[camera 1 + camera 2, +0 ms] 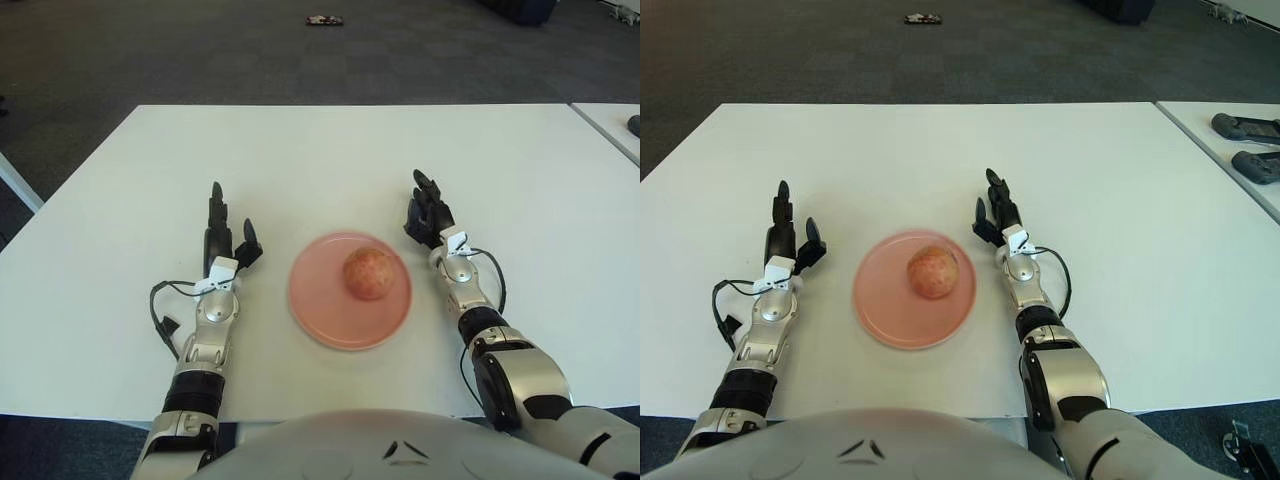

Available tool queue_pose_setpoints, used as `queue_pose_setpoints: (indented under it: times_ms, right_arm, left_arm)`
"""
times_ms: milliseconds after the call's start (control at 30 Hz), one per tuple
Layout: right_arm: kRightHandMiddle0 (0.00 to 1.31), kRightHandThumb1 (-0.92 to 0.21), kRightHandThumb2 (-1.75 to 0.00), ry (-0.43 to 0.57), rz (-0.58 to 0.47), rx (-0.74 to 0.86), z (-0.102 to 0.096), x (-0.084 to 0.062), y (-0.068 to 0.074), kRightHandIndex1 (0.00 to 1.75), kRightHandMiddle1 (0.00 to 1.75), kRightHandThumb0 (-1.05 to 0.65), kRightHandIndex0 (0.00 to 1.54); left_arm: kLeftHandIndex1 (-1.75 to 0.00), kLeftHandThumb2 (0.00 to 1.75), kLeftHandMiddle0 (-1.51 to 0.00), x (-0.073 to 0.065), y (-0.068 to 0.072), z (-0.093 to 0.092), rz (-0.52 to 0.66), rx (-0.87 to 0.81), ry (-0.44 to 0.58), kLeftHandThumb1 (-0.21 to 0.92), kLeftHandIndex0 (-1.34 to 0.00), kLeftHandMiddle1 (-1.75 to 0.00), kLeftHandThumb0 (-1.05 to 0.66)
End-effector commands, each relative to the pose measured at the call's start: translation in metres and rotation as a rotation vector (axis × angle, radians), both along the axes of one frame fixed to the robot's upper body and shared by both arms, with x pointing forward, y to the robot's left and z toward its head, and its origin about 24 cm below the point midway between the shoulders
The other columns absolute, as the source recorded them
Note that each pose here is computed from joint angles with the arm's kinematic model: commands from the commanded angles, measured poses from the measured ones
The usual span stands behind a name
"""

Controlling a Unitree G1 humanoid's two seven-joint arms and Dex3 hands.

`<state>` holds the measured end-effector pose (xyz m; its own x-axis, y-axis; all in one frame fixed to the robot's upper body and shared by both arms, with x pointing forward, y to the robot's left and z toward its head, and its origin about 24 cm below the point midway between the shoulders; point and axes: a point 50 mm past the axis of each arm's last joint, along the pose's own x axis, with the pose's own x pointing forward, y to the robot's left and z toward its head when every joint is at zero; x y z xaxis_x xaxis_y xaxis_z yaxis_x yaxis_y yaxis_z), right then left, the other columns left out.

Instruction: Put the apple into the plate.

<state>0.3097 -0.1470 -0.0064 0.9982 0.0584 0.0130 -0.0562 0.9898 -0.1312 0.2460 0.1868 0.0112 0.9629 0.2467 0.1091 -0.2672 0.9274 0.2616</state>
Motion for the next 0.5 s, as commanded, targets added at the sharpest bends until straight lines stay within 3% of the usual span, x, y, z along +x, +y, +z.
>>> queue_pose_setpoints:
  times_ms: [0,467]
  right_arm:
    - [0.0,-0.92,-0.87,0.084,-0.03,-0.006,-0.0135,-0.006,-0.0042,0.03,0.22,-0.77,0.11]
    - [0.0,-0.92,-0.83,0.127,-0.049,-0.027,-0.0201,-0.0118,-0.0027,0.04,0.33,-0.73,0.17]
  left_arm:
    - [-0.09,0.99,-0.03,0.0009,0.0025,0.0042,-0.002,0.012,-0.021,0.92,0.0,-0.01,-0.91]
    - [-0.11,0.98,-0.03,0.0008,0.0033,0.0056,-0.011,0.021,-0.025,0.92,0.0,0.0,-0.91]
